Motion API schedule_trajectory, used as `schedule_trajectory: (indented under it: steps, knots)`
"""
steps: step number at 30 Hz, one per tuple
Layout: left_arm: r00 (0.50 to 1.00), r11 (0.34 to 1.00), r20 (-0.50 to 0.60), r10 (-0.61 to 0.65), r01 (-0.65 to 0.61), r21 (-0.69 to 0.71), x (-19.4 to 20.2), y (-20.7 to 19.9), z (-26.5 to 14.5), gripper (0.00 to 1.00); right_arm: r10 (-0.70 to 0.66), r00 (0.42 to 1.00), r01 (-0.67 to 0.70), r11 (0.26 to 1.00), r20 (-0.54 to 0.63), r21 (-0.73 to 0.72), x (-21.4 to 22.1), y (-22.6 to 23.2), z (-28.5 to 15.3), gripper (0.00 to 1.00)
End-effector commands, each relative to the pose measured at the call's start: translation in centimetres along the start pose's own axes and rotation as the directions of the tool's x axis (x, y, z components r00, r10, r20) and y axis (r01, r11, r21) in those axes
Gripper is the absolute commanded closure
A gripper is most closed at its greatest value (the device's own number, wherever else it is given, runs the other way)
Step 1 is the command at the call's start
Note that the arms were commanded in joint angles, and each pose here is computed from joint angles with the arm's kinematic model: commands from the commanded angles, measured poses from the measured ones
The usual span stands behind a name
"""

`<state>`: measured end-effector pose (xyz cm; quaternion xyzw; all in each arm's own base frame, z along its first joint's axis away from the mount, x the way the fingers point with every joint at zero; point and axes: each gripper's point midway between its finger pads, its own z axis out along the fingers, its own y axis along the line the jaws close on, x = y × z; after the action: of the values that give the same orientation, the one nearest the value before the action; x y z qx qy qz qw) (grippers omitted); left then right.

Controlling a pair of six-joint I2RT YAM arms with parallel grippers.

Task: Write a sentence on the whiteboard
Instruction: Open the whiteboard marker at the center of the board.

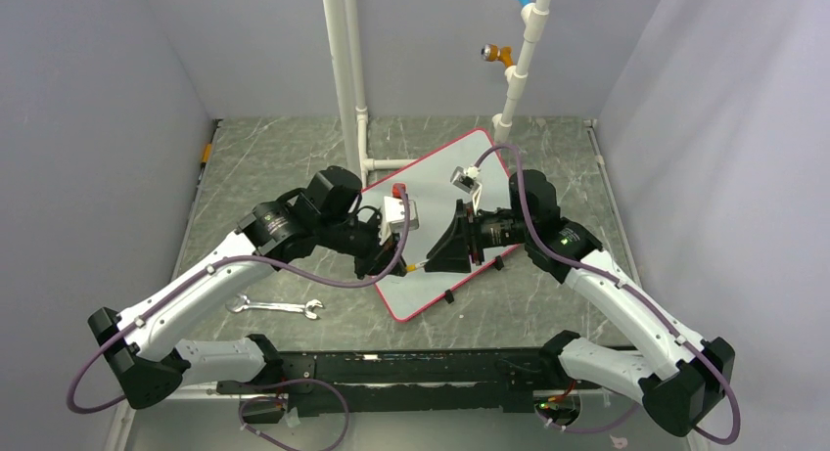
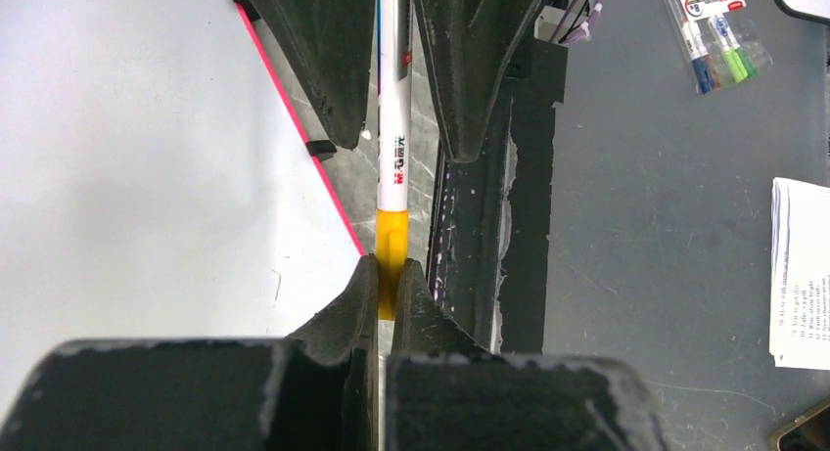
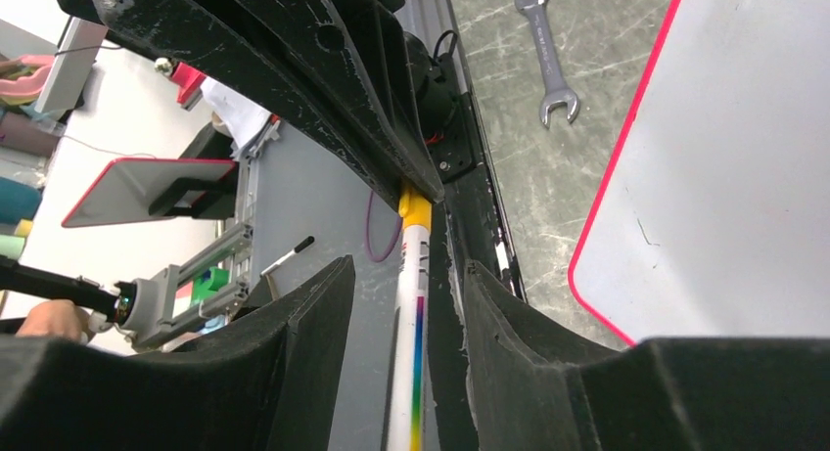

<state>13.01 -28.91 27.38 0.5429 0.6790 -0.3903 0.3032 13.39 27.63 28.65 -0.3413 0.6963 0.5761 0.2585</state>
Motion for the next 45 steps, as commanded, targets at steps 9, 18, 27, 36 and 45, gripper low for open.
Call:
schedule_trajectory:
  steps: [9, 18, 27, 36, 45]
  knots:
    - [0.998, 0.998, 0.033, 0.056, -0.056, -0.018, -1.6, 0.4, -0.4, 1.0, -0.044, 0.999, 0.045, 0.998, 0.008, -0.034, -0.7, 0.3, 0.3, 0.7]
    - [0.998, 0.998, 0.041, 0.055, -0.054, -0.026, -1.8, 0.5, -0.3, 1.0, -0.015, 1.0, 0.015, 1.0, -0.006, -0.005, -0.3, -0.9, 0.7, 1.0]
    - [0.997, 0.995, 0.053, 0.054, -0.05, -0.09, -1.2, 1.1, -0.9, 0.58, -0.031, 0.999, 0.03, 0.999, 0.019, 0.039, -0.6, -1.2, 0.4, 1.0]
    - [0.997, 0.995, 0.051, 0.054, -0.05, -0.081, -0.3, 0.5, -1.2, 0.43, -0.066, 0.997, 0.064, 0.997, 0.051, 0.049, -1.7, 0.1, -0.3, 1.0]
    - [0.998, 0.999, 0.047, 0.029, -0.028, -0.018, -0.6, 0.7, 0.7, 0.55, -0.072, 0.995, 0.07, 0.997, 0.069, 0.026, -2.0, 0.8, -0.4, 1.0]
